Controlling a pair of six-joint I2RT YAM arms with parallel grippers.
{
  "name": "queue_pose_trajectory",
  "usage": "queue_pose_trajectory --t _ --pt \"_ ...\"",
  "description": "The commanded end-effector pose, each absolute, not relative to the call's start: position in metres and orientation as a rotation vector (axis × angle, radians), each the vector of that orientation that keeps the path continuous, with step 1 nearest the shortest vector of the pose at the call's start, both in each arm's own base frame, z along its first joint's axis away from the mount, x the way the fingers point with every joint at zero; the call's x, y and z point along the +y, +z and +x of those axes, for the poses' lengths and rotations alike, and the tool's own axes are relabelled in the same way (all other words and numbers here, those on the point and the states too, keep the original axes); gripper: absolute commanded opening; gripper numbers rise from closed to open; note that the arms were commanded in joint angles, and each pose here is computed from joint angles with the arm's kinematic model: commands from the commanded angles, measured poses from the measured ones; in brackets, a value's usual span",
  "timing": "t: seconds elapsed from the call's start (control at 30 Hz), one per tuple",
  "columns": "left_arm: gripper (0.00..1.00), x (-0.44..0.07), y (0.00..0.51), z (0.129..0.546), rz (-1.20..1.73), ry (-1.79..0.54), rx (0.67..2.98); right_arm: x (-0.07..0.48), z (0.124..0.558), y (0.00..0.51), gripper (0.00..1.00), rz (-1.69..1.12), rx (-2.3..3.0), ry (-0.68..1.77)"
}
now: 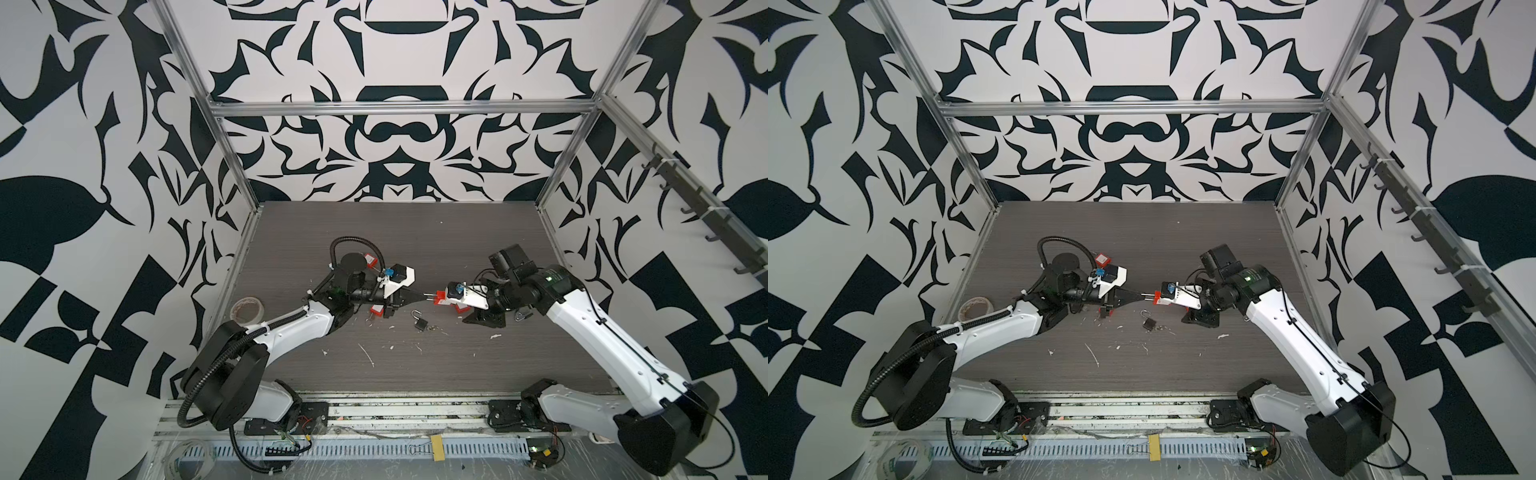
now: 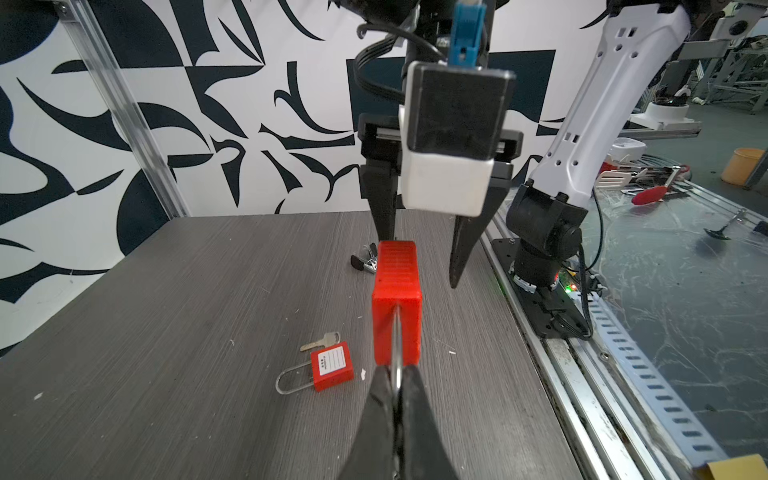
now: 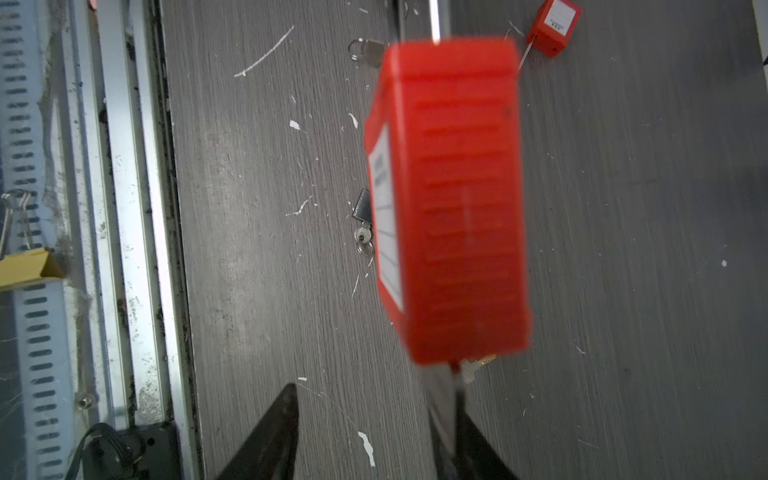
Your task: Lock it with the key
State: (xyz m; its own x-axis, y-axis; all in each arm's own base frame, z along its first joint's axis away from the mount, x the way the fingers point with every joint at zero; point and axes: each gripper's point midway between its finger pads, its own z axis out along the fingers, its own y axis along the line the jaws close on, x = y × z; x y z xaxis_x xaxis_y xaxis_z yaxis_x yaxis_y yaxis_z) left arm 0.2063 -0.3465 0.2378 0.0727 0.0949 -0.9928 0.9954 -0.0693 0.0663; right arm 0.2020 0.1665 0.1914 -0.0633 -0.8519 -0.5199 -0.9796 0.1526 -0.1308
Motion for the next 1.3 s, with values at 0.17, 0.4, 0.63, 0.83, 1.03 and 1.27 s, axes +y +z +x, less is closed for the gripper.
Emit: queue_pose_trajectory --t 0.17,0.4,0.63,0.83,1.03,1.27 --pt "0.0 -0.348 0.245 0.203 1.403 -1.176 1.172 0.174 0.212 0.217 0.45 -1.722 1.815 0.302" --pt "0.0 -0.351 0.244 0.203 1.414 -1.183 1.174 0.18 0.216 0.217 0.37 -1.737 1.793 0.328" --pt "0.0 -0.354 0.242 0.203 1.439 -1.181 1.177 0.185 0.214 0.218 0.24 -1.74 1.771 0.369" --pt "0.0 -0.354 0.241 0.202 1.48 -1.166 1.183 0.188 0.206 0.215 0.09 -1.759 1.788 0.446" --pt "0.0 -0.348 0.241 0.198 1.509 -1.147 1.183 0.186 0.202 0.206 0.0 -1.776 1.817 0.455" --pt "0.0 -0.339 0.242 0.201 1.502 -1.105 1.191 0.181 0.196 0.192 0.0 -1.8 1.85 0.46"
